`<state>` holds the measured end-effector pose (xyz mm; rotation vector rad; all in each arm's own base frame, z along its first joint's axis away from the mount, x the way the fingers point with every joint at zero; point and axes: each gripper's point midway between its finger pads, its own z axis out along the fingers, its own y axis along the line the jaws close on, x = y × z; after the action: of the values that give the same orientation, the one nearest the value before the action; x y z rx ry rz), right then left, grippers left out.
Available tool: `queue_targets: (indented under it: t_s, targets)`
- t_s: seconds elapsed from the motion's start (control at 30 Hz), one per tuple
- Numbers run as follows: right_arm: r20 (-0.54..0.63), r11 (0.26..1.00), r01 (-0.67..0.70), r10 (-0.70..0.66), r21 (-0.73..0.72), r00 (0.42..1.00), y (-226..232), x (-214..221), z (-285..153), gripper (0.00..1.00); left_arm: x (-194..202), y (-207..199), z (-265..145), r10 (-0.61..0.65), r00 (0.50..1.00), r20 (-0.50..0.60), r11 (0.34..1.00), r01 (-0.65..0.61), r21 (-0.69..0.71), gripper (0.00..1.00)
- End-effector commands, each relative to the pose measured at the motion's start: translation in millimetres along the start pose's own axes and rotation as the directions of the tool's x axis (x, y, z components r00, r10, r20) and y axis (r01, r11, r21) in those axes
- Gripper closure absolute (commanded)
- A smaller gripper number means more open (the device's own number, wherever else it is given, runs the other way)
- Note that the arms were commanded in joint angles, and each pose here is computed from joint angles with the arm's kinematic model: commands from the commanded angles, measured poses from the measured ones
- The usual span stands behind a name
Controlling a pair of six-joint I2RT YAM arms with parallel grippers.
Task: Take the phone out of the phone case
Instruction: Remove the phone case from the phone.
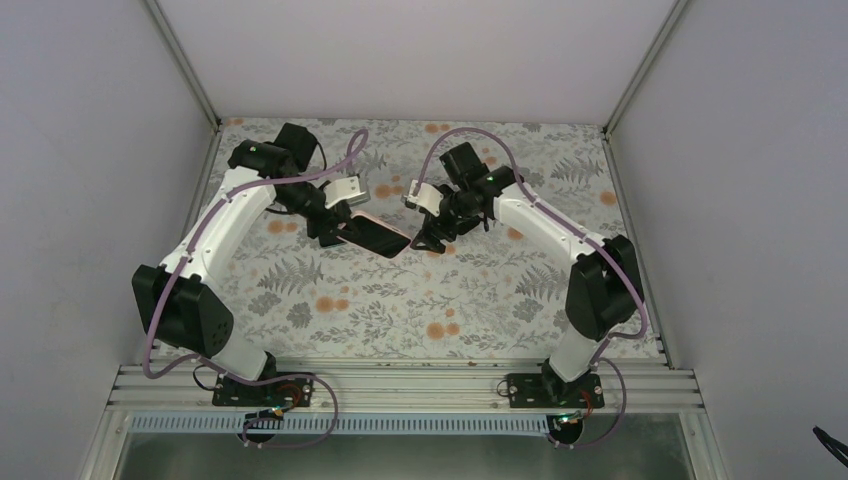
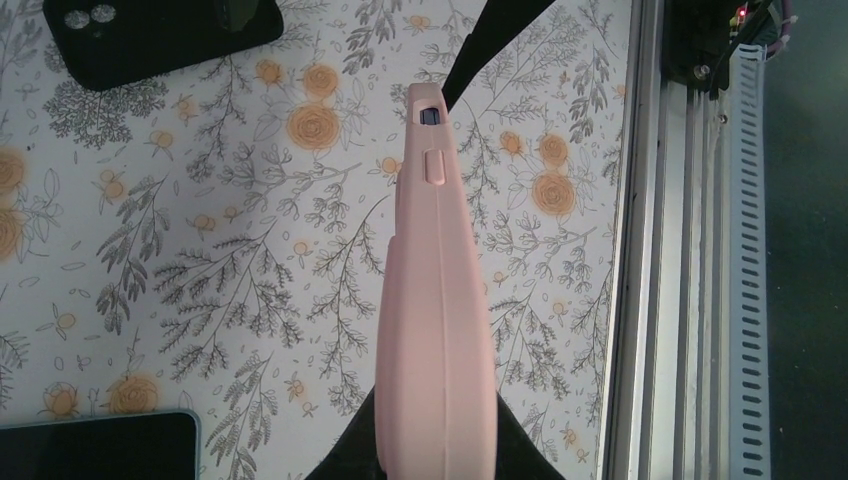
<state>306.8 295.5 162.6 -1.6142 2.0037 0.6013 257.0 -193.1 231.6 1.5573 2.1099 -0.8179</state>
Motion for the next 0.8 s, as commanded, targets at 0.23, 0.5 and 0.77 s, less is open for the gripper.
queue_targets:
  t_s: [0.23,0.5,0.77]
  targets:
    - [0.056,0.999,-0.022,0.02,0.033,0.998,-21,-16,-9,0.03,-19,-19,-8,0.044,0.994,0.099,0.997,-0.05,0.059,0.98]
    - [0.042,0.997,-0.043,0.04,0.059,0.998,-38,-18,-1,0.05,-20,-35,5,0.043,0.995,0.093,0.991,-0.054,0.122,0.98]
    - [0.027,0.995,-0.053,0.051,0.08,0.998,-60,-25,6,0.05,-25,-58,12,0.064,0.993,0.101,0.98,-0.081,0.179,0.98]
